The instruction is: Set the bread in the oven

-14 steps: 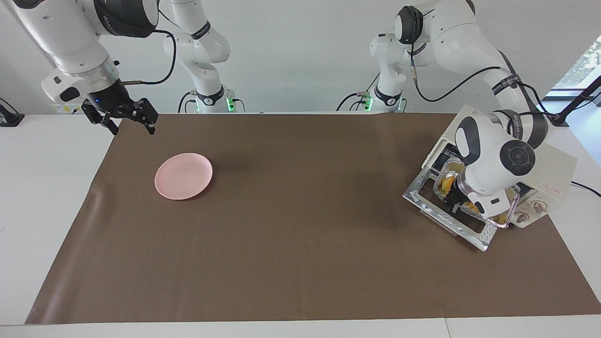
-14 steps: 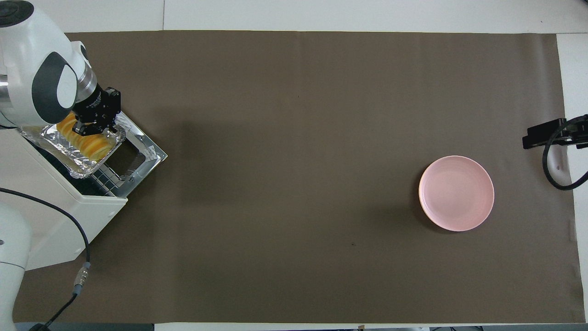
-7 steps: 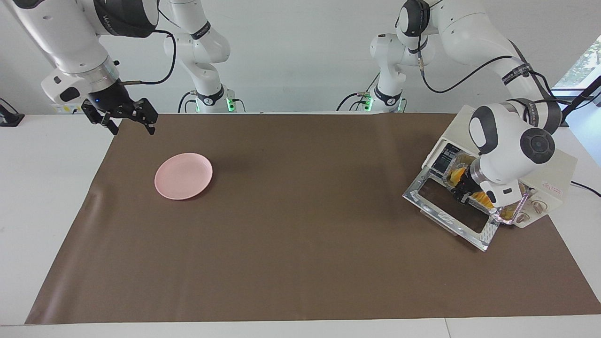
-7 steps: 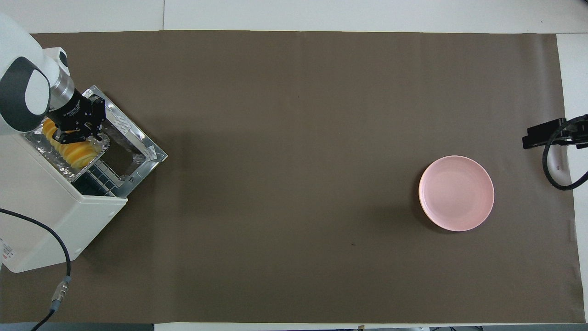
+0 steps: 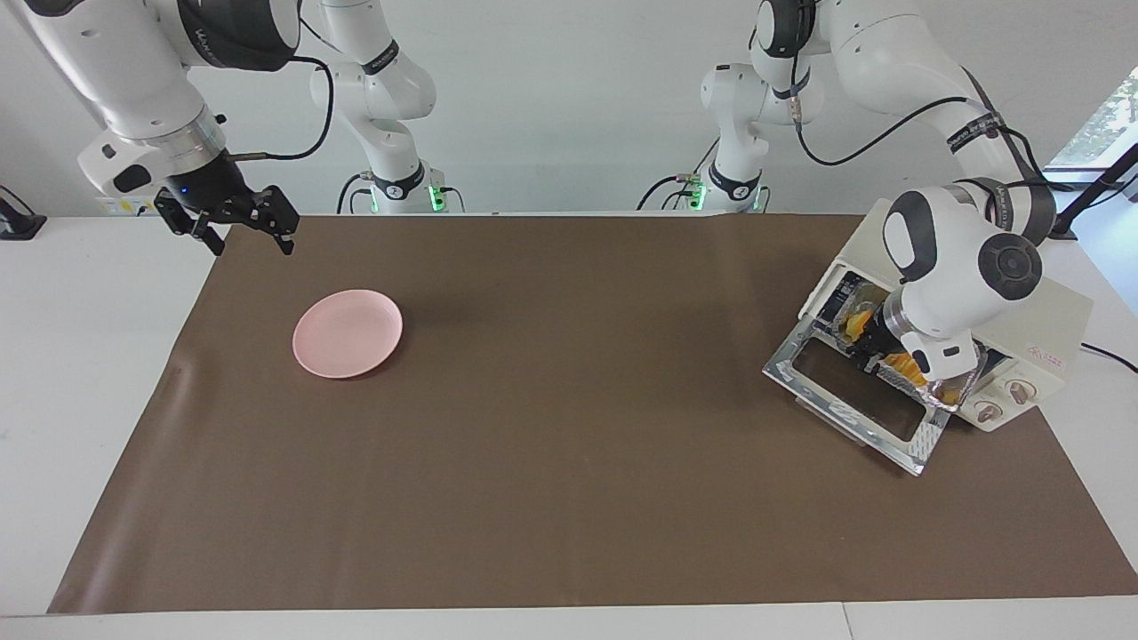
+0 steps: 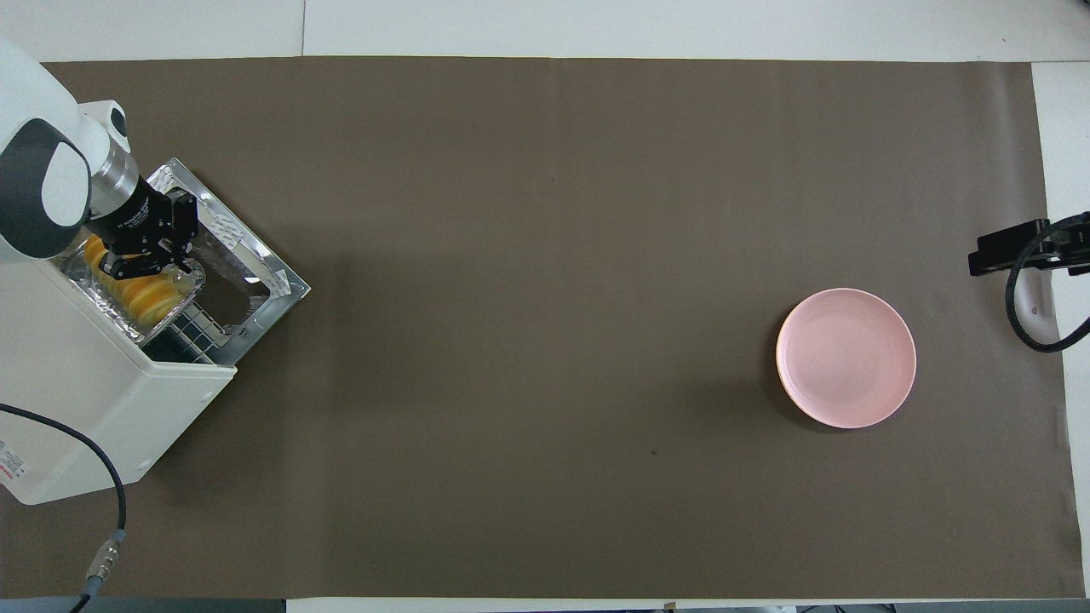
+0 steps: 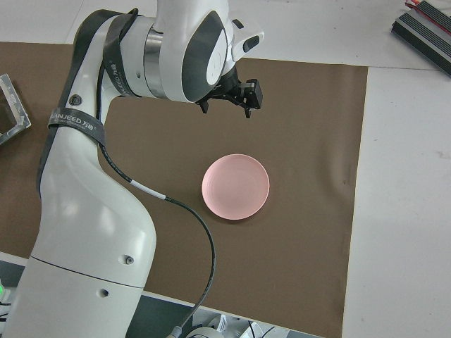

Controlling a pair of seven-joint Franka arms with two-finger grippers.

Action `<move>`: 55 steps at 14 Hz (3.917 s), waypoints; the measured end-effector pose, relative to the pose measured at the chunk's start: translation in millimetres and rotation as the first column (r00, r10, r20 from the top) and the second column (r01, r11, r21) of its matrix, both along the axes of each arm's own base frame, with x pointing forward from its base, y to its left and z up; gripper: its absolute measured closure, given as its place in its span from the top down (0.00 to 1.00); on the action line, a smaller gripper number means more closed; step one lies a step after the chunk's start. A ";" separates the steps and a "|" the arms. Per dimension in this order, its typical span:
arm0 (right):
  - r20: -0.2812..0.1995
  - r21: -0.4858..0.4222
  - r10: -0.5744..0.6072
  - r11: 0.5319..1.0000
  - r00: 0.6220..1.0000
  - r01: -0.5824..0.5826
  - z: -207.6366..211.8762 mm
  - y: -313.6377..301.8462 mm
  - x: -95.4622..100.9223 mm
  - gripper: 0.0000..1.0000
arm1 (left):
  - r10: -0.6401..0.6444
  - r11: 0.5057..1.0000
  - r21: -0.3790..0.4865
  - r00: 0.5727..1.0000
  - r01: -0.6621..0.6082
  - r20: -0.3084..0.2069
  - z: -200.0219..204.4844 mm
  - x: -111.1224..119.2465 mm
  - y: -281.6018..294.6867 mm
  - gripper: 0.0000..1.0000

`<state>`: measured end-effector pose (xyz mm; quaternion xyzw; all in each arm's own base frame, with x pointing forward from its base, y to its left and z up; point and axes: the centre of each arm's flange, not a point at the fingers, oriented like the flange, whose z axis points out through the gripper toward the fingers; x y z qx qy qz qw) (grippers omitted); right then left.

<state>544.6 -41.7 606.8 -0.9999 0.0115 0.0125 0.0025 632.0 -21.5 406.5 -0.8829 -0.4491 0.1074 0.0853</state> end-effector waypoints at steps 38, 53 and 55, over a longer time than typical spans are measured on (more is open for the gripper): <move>0.000 0.000 0.000 1.000 1.000 0.000 0.0 0.0 0.0 1.00 | -0.006 0.999 0.046 1.000 0.005 0.018 -13.3 -25.9 25.2 0.28; 0.000 0.000 0.000 1.000 1.000 0.000 0.0 0.0 0.0 1.00 | -0.041 0.998 0.045 0.997 0.038 0.061 -0.7 -19.5 16.0 1.00; 0.000 0.000 0.000 1.000 1.000 0.000 0.0 0.0 0.0 1.00 | -0.082 0.994 0.077 0.995 0.077 0.059 4.6 -19.5 8.5 1.00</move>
